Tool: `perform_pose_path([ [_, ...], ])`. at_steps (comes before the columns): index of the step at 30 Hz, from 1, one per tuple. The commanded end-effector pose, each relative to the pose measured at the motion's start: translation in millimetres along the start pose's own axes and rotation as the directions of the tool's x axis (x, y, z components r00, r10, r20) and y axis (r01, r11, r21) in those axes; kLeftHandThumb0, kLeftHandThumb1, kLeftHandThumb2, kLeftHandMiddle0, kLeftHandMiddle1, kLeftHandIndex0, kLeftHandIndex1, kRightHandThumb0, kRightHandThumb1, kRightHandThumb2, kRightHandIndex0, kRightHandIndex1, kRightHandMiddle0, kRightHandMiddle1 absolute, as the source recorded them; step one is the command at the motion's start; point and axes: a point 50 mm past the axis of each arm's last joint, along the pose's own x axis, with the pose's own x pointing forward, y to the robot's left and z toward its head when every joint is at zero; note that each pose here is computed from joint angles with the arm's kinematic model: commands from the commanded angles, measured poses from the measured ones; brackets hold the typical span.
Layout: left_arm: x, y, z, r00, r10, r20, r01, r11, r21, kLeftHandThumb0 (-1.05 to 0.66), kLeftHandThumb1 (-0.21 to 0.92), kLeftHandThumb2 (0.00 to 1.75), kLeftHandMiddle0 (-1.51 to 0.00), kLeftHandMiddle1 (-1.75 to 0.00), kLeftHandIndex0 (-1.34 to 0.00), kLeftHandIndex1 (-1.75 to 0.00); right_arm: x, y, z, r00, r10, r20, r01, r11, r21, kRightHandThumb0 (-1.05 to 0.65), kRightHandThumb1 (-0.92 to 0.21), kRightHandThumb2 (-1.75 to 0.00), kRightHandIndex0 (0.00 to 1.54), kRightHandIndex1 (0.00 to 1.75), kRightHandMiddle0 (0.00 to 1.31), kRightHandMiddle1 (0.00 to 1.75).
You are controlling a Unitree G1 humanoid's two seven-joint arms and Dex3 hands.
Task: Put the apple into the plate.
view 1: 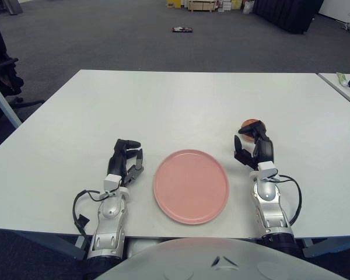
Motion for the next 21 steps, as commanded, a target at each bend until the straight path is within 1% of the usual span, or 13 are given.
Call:
perform_pose_path([
  [1, -1.5, -0.4, -3.5, 1.000, 0.001, -0.028, 0.000, 1.000, 0.009, -0.36, 0.79, 0.71, -0.50, -1.49, -0.27, -1.75, 5.4, -0.2, 10.5, 0.994, 0.036, 0.101, -0.031, 0.998, -0.055, -0.35, -0.89, -0.56, 0.54, 1.30, 0.21, 1.75],
  [4, -1.6, -0.7, -4.0, 0.999, 0.000, -0.032, 0.001, 1.000, 0.007, -0.37, 0.78, 0.72, -0.50, -1.49, -0.27, -1.75, 10.9, -2.1, 14.2, 0.983, 0.081, 0.163, -0.056, 0.987, -0.151, -0.35, -0.91, -0.54, 0.47, 1.26, 0.19, 1.75],
  [5, -1.5, -0.8, -4.1, 0.999, -0.001, -0.032, 0.001, 1.000, 0.006, -0.37, 0.78, 0.72, -0.50, -1.49, -0.27, -1.75, 12.7, -2.6, 14.9, 0.980, 0.092, 0.176, -0.061, 0.983, -0.172, -0.35, -0.92, -0.53, 0.39, 1.23, 0.19, 1.75],
  [9, -1.0, -1.2, -4.2, 1.000, -0.001, -0.025, 0.002, 1.000, 0.006, -0.36, 0.79, 0.71, -0.50, -1.50, -0.27, -1.75, 16.9, -3.9, 15.8, 0.973, 0.116, 0.198, -0.067, 0.969, -0.239, -0.35, -0.92, -0.53, 0.23, 1.17, 0.18, 1.75],
  [10, -0.9, -1.3, -4.3, 1.000, -0.001, -0.024, 0.001, 1.000, 0.006, -0.36, 0.79, 0.71, -0.51, -1.50, -0.27, -1.75, 17.4, -4.1, 15.9, 0.972, 0.118, 0.202, -0.064, 0.965, -0.255, -0.38, -0.88, -0.59, 0.17, 1.12, 0.14, 1.64],
  [11, -0.8, -1.4, -4.3, 1.000, -0.001, -0.022, 0.001, 1.000, 0.007, -0.36, 0.79, 0.71, -0.51, -1.50, -0.27, -1.75, 18.7, -4.4, 16.7, 0.971, 0.115, 0.211, -0.053, 0.960, -0.277, -0.43, -0.78, -0.73, 0.13, 1.08, 0.09, 1.48],
  [12, -0.8, -1.5, -4.3, 1.000, -0.001, -0.020, 0.001, 1.000, 0.008, -0.36, 0.79, 0.71, -0.51, -1.50, -0.27, -1.75, 19.5, -4.6, 17.2, 0.970, 0.111, 0.218, -0.045, 0.956, -0.289, -0.47, -0.70, -0.82, 0.08, 1.04, 0.06, 1.35],
  [13, -0.7, -1.6, -4.3, 1.000, -0.001, -0.019, 0.001, 1.000, 0.008, -0.36, 0.79, 0.71, -0.51, -1.50, -0.27, -1.75, 20.9, -4.7, 18.0, 0.967, 0.105, 0.231, -0.030, 0.952, -0.304, -0.49, -0.68, -0.85, 0.06, 1.02, 0.05, 1.30],
  [14, -0.7, -1.6, -4.3, 1.000, -0.001, -0.018, 0.001, 1.000, 0.008, -0.36, 0.79, 0.71, -0.51, -1.50, -0.27, -1.75, 21.8, -4.7, 18.6, 0.965, 0.100, 0.241, -0.020, 0.949, -0.315, -0.52, -0.63, -0.90, 0.04, 0.94, 0.03, 1.20],
  [16, -0.6, -1.7, -4.3, 1.000, -0.001, -0.017, 0.001, 1.000, 0.008, -0.36, 0.79, 0.71, -0.51, -1.50, -0.27, -1.75, 24.3, -4.5, 19.2, 0.961, 0.089, 0.260, 0.004, 0.941, -0.337, -0.55, -0.58, -0.93, 0.02, 0.88, 0.01, 1.11],
  [17, -0.6, -1.7, -4.3, 1.000, -0.001, -0.016, 0.001, 1.000, 0.007, -0.36, 0.79, 0.71, -0.51, -1.50, -0.27, -1.75, 25.6, -4.4, 19.4, 0.960, 0.084, 0.269, 0.016, 0.937, -0.349, -0.56, -0.56, -0.94, 0.01, 0.80, 0.01, 1.04],
  [19, -0.4, -1.6, -4.2, 1.000, -0.001, -0.013, 0.001, 1.000, 0.008, -0.36, 0.79, 0.71, -0.51, -1.49, -0.27, -1.75, 33.0, -4.2, 17.9, 0.953, 0.061, 0.296, 0.064, 0.917, -0.393, -0.58, -0.53, -0.94, 0.01, 0.71, 0.00, 0.96],
  [21, -0.3, -1.6, -4.0, 1.000, -0.001, -0.011, 0.002, 1.000, 0.009, -0.36, 0.79, 0.71, -0.52, -1.49, -0.27, -1.75, 40.0, -4.6, 15.3, 0.948, 0.043, 0.315, 0.101, 0.898, -0.429, -0.61, -0.51, -0.93, 0.00, 0.57, 0.00, 0.86],
])
